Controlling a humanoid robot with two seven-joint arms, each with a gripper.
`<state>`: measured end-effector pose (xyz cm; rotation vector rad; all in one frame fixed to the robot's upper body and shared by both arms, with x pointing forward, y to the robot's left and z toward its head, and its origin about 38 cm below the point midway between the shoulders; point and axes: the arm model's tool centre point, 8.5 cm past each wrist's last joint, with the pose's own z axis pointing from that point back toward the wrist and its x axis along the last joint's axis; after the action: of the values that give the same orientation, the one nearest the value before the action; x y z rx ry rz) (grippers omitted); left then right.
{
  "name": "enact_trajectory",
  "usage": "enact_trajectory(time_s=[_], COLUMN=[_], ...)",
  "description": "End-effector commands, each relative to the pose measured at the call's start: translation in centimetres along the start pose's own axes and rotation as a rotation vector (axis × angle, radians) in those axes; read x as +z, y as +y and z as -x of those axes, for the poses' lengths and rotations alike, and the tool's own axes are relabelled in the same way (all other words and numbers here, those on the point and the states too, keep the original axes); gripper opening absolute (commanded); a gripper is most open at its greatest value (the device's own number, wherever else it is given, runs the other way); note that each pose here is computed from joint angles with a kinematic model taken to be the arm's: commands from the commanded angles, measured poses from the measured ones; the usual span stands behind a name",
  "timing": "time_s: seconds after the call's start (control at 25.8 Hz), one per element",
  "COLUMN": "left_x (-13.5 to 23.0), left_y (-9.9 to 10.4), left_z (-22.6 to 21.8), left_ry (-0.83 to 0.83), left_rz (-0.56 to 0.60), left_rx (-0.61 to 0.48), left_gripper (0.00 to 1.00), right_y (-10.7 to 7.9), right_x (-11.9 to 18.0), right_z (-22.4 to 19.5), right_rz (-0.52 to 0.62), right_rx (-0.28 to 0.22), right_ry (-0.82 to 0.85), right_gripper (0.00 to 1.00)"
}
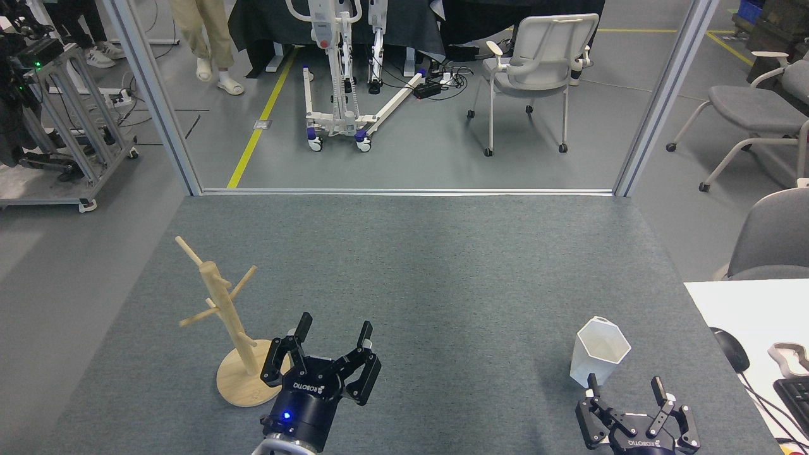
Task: Hang cup on storage rack
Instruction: 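Close the right gripper around the white hexagonal cup, then lift the white cup with the right gripper toward the center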
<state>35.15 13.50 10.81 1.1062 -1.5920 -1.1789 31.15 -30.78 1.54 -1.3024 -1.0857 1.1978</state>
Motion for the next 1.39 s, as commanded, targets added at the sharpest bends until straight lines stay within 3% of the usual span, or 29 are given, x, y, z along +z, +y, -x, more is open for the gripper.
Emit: enact_trajectory(time_s=[0.0, 0.31, 0.62, 0.77, 1.36], left_x=[0.1, 0.4, 0.4, 0.6, 0.4], left_y=[-0.2, 0.4, 0.3, 0.1, -0.7], left_z=[0.0, 0.4, 0.1, 0.2, 0.5], left_ry=[0.004, 0.014, -0.003, 0.004, 0.005], left_rz=[0.006, -0.041, -0.087, -0.082, -0.056], left_rx=[0.005, 0.007, 0.010, 0.011, 0.027], left_gripper=[1.00, 1.00, 1.00, 1.00, 1.00], right_y=[0.1, -0.4, 3.0, 4.6, 5.1], right_x=[0.0, -0.9, -0.6, -1.9, -7.2], right_z=[-0.1, -0.8, -0.9, -1.0, -0.4], right_rz=[-0.005, 0.011, -0.090, -0.138, -0.179], right_rx=[0.002, -0.007, -0.010, -0.017, -0.019], right_ry=[-0.005, -0.030, -0.083, -0.072, -0.036], right_gripper=[1.00, 1.00, 1.00, 1.00, 1.00])
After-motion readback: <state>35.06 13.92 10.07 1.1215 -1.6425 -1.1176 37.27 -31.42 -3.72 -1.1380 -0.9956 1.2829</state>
